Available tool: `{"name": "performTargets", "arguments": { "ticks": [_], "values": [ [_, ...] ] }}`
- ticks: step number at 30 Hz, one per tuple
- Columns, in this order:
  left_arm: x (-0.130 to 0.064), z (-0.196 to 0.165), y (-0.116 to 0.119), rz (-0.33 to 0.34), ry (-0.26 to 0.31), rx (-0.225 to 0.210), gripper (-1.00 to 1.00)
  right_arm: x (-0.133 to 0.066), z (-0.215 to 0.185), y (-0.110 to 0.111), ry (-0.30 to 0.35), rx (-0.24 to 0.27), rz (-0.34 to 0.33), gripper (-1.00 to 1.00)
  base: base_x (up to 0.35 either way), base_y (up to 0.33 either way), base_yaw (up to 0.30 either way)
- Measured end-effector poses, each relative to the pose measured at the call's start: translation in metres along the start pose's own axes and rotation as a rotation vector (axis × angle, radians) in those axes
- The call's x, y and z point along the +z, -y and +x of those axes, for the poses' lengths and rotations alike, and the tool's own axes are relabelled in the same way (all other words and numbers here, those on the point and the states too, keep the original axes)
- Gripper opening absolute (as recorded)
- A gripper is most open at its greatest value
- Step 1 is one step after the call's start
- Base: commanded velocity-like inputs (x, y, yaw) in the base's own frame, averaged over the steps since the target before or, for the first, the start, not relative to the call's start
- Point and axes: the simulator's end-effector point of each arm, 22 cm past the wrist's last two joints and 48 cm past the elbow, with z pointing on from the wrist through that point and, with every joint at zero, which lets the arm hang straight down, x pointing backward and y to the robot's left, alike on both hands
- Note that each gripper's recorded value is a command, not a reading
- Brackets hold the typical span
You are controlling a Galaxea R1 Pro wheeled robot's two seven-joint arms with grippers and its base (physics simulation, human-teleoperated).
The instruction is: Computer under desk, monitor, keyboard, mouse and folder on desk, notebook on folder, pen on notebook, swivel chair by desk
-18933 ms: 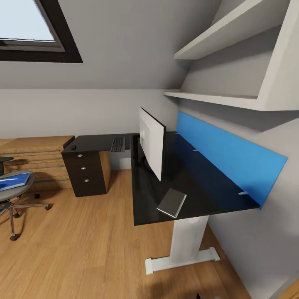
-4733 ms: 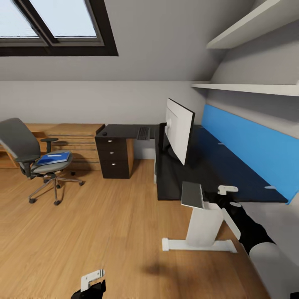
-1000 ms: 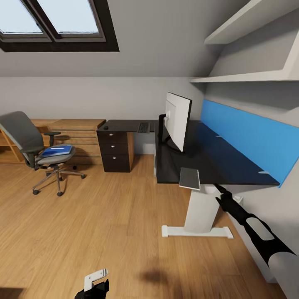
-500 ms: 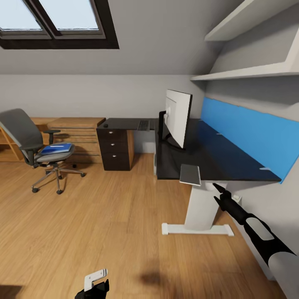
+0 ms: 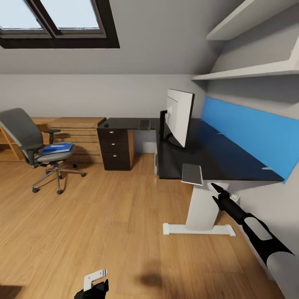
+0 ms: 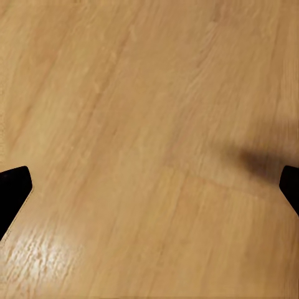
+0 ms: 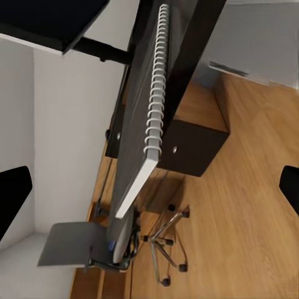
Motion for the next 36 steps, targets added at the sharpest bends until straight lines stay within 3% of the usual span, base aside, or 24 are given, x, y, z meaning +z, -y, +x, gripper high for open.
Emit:
{"name": "performTargets", "arguments": {
  "ticks": [36],
  "values": [
    [-0.0002,0.0024,0.0016,0.001,-0.003,0.003,1.0,0.0011,0.0033,-0.0007,-0.003,0.005,-0.002,1.0,0.08,0.077,0.0]
  ]
}}
